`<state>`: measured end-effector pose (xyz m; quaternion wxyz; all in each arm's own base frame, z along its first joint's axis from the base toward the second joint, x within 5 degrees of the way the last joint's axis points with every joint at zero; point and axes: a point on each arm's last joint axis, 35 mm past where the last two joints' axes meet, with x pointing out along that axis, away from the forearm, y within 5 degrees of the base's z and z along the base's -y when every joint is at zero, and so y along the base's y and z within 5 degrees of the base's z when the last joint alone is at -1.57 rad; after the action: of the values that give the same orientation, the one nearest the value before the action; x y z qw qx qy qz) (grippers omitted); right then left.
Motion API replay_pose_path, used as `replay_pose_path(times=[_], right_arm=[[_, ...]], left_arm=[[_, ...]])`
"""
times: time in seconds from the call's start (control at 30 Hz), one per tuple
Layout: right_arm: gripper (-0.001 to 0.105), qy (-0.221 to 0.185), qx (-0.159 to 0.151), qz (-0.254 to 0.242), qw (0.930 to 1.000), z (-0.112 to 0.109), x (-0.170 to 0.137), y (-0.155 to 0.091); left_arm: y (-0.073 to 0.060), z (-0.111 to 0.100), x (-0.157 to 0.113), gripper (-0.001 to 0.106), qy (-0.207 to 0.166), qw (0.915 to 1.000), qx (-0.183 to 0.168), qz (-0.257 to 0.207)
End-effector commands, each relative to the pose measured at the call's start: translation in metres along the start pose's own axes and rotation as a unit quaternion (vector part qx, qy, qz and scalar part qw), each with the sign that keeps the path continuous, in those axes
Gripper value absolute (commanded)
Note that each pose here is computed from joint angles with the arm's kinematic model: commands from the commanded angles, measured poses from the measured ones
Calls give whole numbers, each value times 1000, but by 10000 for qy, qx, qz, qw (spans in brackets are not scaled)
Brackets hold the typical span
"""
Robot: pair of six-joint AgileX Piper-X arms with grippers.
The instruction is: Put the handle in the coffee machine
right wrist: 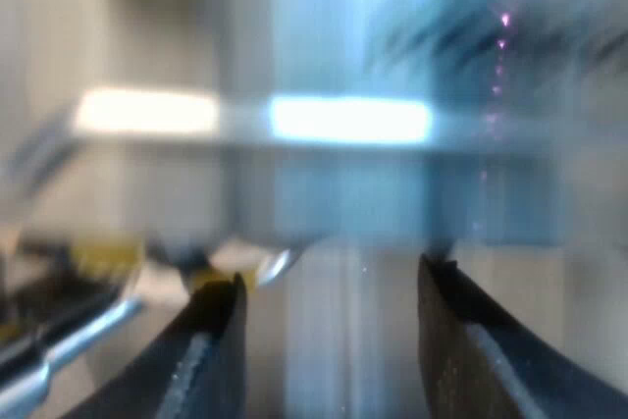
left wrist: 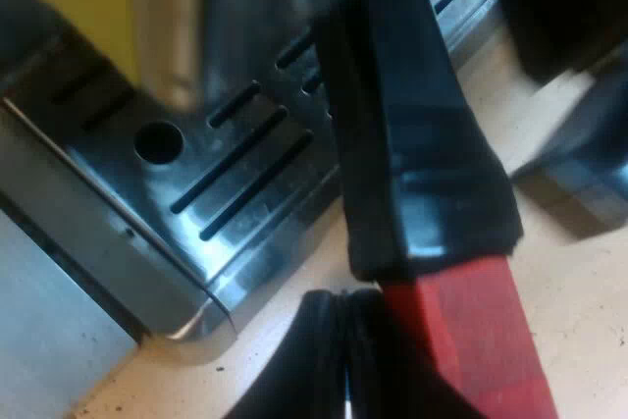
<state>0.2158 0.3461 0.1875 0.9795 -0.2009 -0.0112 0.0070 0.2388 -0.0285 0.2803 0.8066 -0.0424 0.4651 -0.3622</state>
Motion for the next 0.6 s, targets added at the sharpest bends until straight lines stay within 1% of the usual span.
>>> replay_pose_path(times=[0.03, 0.13, 0.2, 0.3, 0.43, 0.5, 0.53, 0.57, 0.6], right_arm=[[45, -14, 0, 154, 9999, 9, -17, -27], [45, -40, 3, 241, 9997, 9, -31, -42], [45, -86, 38, 315, 9995, 10, -42, -52], [45, -163, 82, 442, 9989, 14, -57, -65], [45, -148, -141, 691, 9974, 19, -74, -72], [45, -168, -234, 879, 9957, 22, -80, -74], [45, -187, -196, 1184, 9926, 28, -87, -78], [45, -179, -198, 1218, 9922, 29, -89, -79], [45, -151, -88, 1307, 9913, 31, -92, -81]], left_arm=[[-8, -4, -2, 0, -79, 9997, -44, -247], [-9, -6, -3, 0, -224, 9994, -177, -207], [-11, -5, -5, 0, -299, 9992, -161, -186], [-12, -5, -6, 0, -304, 9992, -171, -209], [-12, -5, -6, 0, -307, 9990, -237, -220], [-12, -5, -6, 0, -307, 9989, -259, -223], [-13, -5, -6, 0, -298, 9990, -245, -234], [-13, -5, -5, 0, -294, 9990, -237, -239], [-16, -4, -4, 0, -275, 9991, -183, -275]])
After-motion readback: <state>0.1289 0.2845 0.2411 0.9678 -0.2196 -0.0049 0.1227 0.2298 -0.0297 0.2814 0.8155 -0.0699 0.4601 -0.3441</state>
